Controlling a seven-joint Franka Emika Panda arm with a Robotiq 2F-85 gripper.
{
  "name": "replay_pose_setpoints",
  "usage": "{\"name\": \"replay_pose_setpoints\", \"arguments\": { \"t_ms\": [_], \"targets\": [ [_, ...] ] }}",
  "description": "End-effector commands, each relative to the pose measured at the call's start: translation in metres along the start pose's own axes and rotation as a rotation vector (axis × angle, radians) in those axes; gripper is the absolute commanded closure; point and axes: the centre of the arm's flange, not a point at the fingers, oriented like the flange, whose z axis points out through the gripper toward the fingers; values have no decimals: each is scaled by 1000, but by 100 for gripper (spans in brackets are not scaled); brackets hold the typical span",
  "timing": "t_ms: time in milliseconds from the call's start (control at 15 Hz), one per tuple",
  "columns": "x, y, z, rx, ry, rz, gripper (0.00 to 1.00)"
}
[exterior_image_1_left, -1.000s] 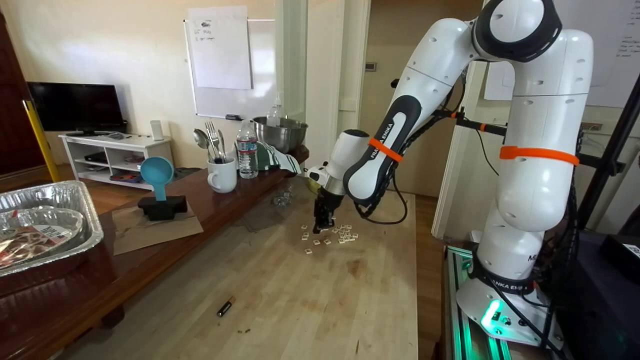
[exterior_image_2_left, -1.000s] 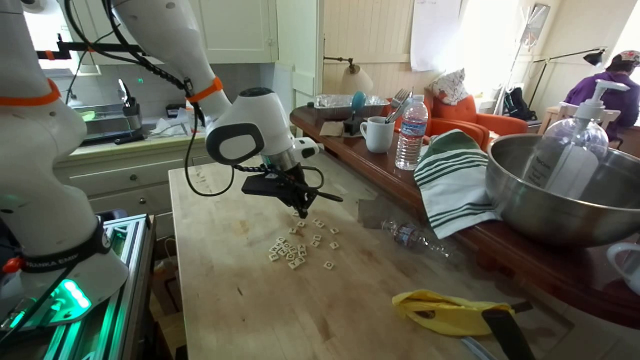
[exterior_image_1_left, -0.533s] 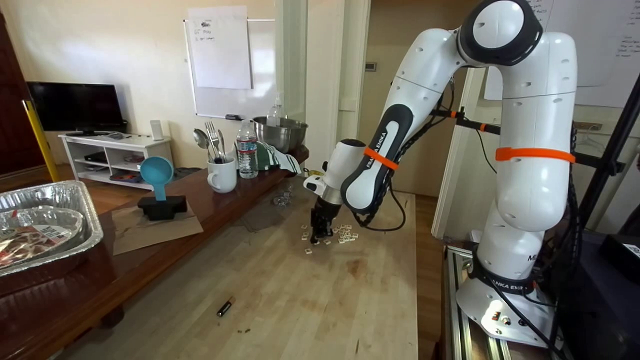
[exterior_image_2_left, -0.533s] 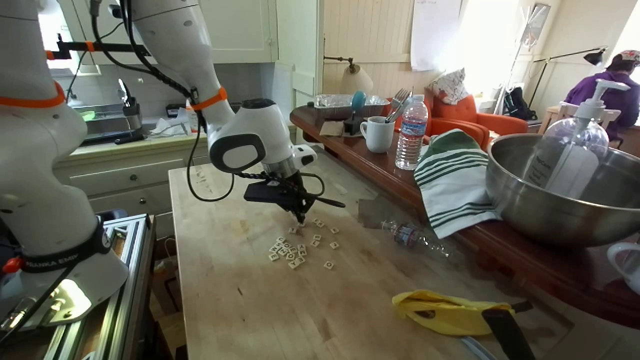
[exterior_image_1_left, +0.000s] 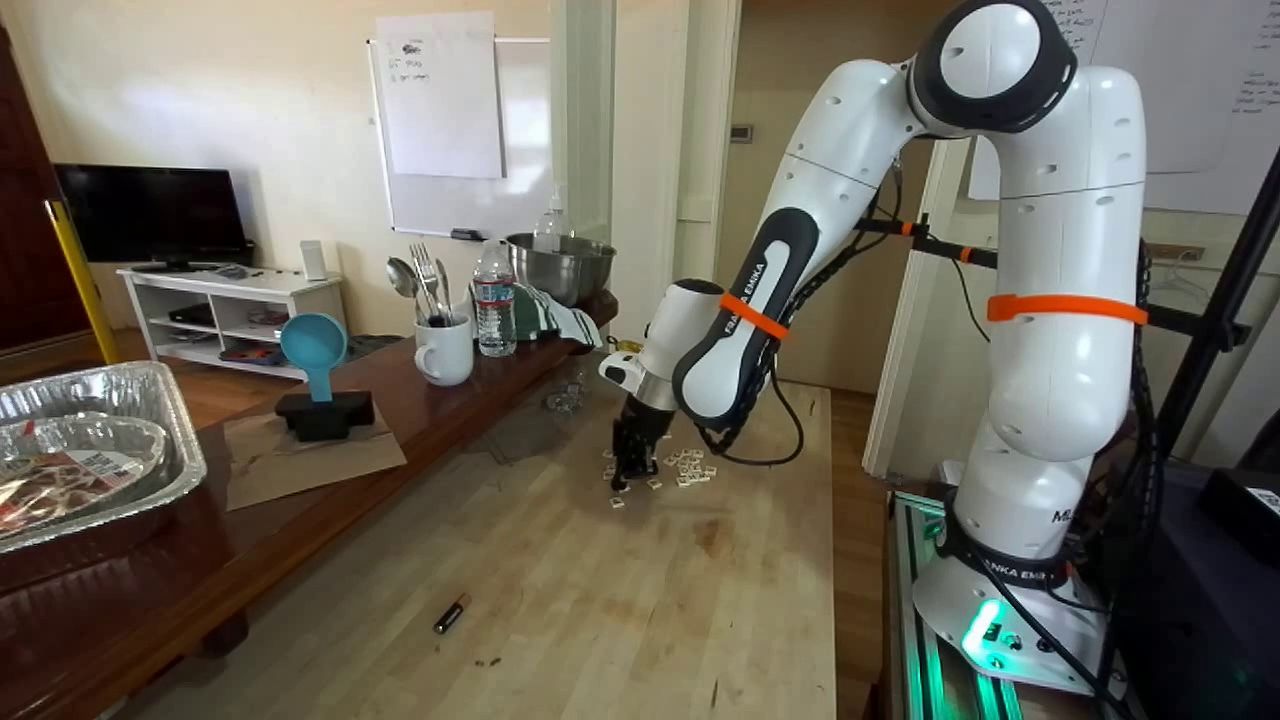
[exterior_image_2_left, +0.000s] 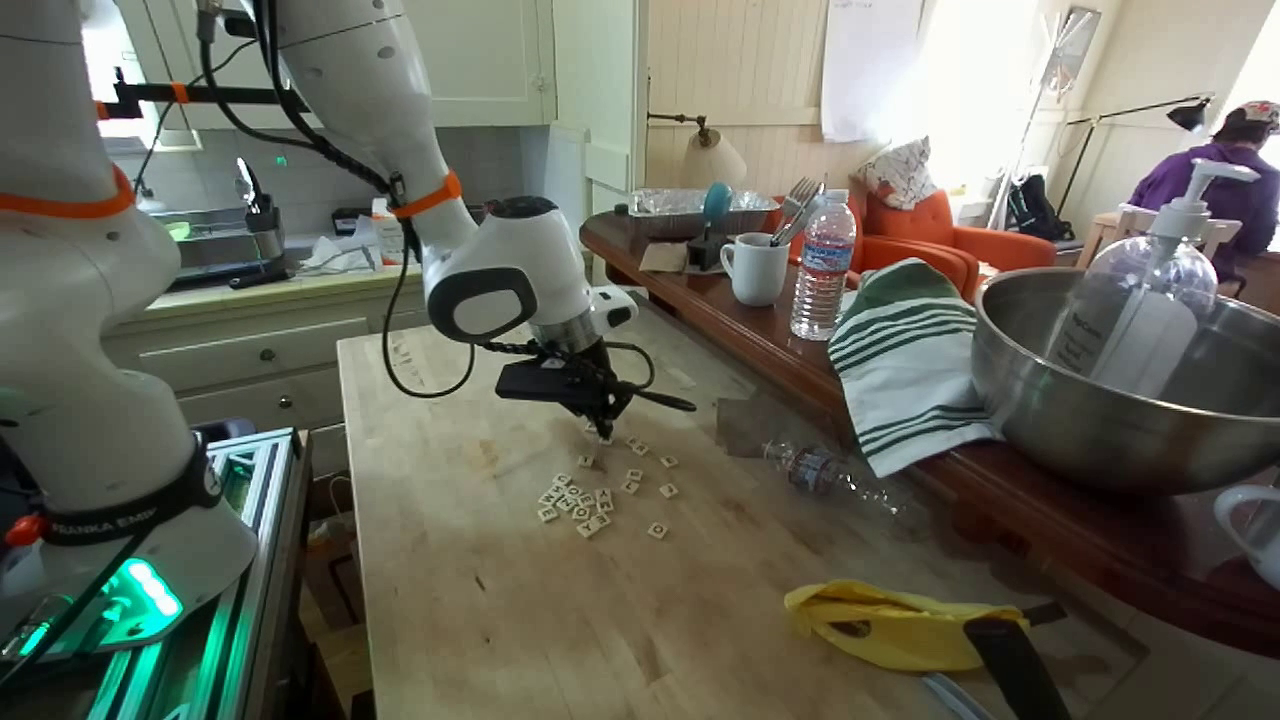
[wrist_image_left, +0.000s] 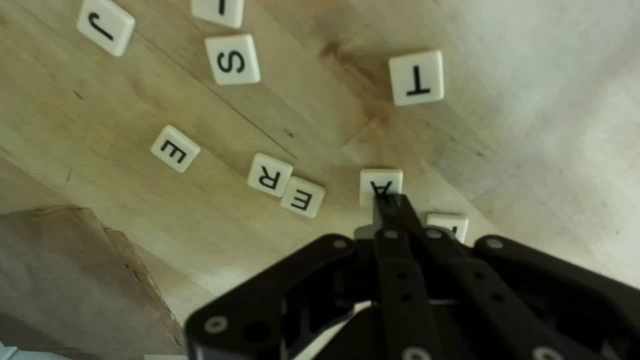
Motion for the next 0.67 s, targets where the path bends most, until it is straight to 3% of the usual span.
{"name": "replay_pose_setpoints", "arguments": {
  "t_ms": [0, 600],
  "targets": [
    [3, 0, 13, 63, 30, 33, 100],
    [3, 3, 11, 105, 51, 49, 100]
  ]
}}
